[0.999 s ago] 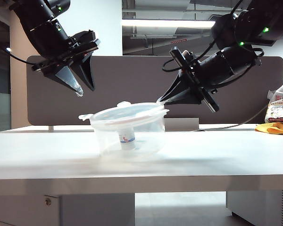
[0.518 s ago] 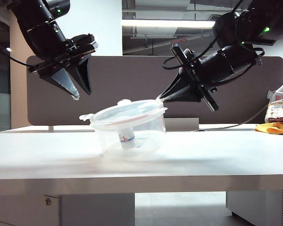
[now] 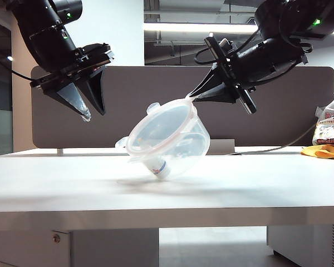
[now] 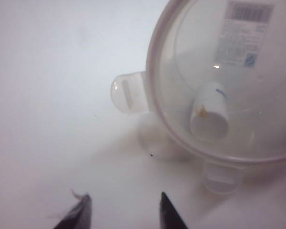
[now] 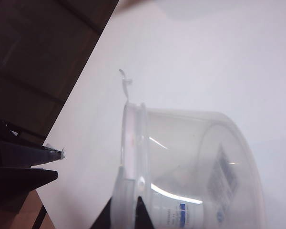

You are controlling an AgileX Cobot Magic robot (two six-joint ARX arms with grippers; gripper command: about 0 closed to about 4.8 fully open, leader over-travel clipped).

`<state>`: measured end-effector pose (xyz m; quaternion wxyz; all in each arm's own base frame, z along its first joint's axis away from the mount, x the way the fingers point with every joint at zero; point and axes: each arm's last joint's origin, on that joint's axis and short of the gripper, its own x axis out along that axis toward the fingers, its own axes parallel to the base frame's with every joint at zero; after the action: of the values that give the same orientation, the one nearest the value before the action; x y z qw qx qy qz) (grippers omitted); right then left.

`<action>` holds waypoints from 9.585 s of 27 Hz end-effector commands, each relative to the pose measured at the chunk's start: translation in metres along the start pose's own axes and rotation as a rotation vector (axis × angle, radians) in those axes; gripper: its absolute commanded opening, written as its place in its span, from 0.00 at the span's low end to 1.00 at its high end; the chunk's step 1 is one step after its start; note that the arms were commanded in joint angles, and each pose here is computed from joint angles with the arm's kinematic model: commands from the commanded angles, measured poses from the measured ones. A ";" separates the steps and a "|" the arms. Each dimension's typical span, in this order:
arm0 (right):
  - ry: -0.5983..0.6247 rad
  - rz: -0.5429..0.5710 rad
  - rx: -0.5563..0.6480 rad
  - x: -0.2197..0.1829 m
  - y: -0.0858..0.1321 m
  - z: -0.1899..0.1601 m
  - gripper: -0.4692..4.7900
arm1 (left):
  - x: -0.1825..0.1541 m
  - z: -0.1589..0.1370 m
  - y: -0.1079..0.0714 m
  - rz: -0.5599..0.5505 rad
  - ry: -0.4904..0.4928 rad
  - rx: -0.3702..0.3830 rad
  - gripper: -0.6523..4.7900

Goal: Remove the lid of the round box, pick up the small white medicine bottle inside, and place it on the table.

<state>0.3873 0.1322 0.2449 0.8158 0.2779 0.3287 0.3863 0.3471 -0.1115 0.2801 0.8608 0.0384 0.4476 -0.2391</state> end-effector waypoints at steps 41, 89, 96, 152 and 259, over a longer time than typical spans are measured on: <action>0.140 -0.168 0.062 0.014 -0.028 -0.026 0.09 | 0.038 -0.004 0.005 -0.103 0.055 -0.068 0.46; 0.142 -0.181 0.067 0.014 -0.028 -0.027 0.09 | 0.063 -0.011 0.009 -0.244 0.114 -0.173 0.50; 0.143 -0.181 0.068 0.014 -0.028 -0.027 0.09 | 0.062 -0.011 0.009 -0.234 0.121 -0.150 0.49; 0.148 -0.190 0.079 0.012 -0.030 -0.027 0.09 | 0.047 0.006 0.019 -0.233 0.077 -0.152 0.84; -0.203 -0.273 0.148 -0.130 -0.075 0.062 0.17 | 0.016 0.058 -0.054 -0.704 -0.150 -0.100 0.29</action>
<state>0.4054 -0.0291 0.2703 0.8726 0.3251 0.3058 0.1981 0.3745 -0.1836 0.3073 0.7557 -0.1776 0.3854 -0.4988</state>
